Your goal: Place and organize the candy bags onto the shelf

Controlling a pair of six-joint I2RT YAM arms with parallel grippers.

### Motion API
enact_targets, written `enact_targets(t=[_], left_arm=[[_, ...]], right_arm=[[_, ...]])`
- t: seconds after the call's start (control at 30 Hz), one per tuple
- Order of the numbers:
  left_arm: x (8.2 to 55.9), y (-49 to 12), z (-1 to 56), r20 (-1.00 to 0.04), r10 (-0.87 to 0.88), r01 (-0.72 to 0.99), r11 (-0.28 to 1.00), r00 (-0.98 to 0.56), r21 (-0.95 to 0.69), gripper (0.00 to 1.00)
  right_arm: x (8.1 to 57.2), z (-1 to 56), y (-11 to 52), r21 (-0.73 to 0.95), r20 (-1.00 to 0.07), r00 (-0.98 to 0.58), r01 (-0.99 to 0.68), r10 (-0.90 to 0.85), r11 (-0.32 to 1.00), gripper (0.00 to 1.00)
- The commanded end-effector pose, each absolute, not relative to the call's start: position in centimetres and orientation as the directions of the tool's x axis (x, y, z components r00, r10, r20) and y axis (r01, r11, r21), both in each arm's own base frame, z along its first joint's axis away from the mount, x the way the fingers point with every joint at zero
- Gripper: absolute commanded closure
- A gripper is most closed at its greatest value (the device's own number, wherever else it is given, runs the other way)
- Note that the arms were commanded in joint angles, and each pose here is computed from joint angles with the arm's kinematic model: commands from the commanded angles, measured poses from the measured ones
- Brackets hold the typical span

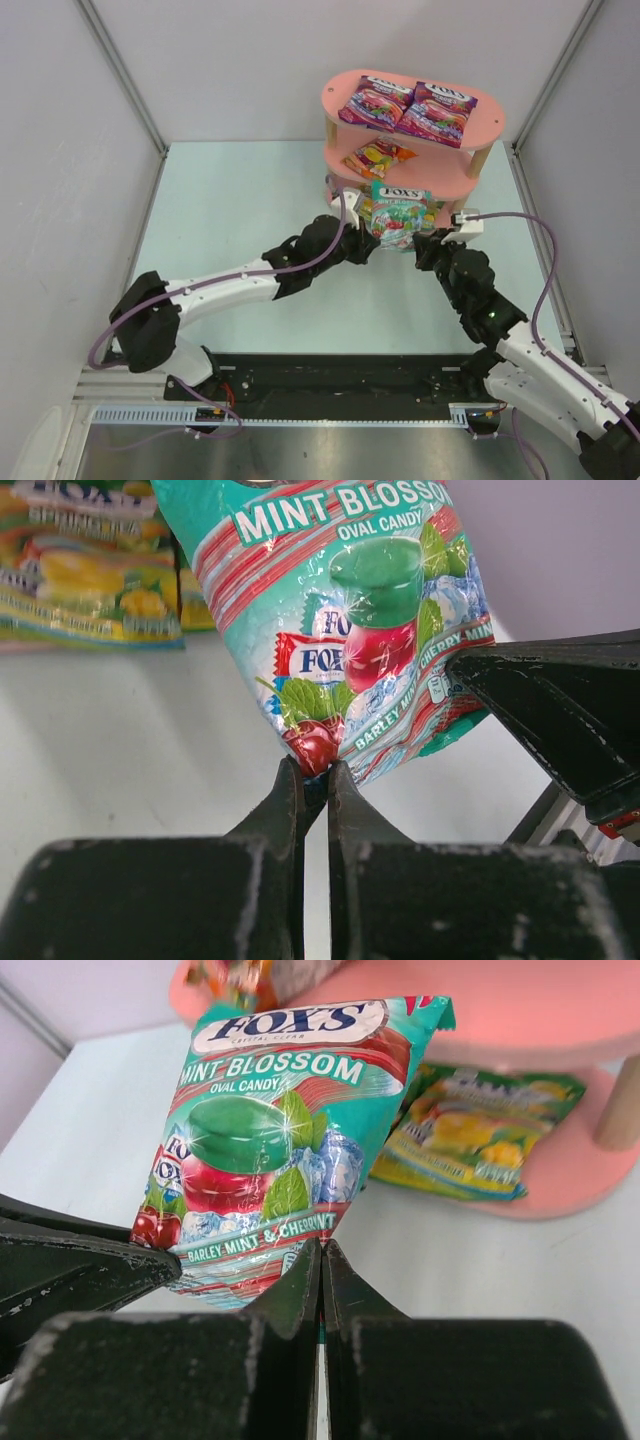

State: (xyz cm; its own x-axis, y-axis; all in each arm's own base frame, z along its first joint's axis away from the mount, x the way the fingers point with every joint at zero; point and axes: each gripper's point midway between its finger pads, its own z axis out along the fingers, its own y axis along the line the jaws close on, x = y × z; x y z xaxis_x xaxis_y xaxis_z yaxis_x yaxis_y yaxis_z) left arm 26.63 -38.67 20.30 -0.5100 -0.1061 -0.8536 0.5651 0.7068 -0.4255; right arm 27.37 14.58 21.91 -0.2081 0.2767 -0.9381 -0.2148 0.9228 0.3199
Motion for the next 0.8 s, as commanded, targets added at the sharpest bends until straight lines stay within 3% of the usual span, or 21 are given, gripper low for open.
enact_targets(t=[0.0,0.77], left_arm=[[28.1,-40.9,25.5,-0.897,-0.115,0.653,0.646,-0.427,-0.394,1.00],[37.6,-45.7,29.9,-0.924,-0.087,0.714,0.609,-0.373,-0.346,1.00]], right_arm=[[28.2,28.1,13.7,0.332,-0.943,-0.079,-0.263,0.323,0.906,1.00],[35.8,32.5,8.3,0.372,-0.919,0.059,-0.196,0.389,0.907,1.00]])
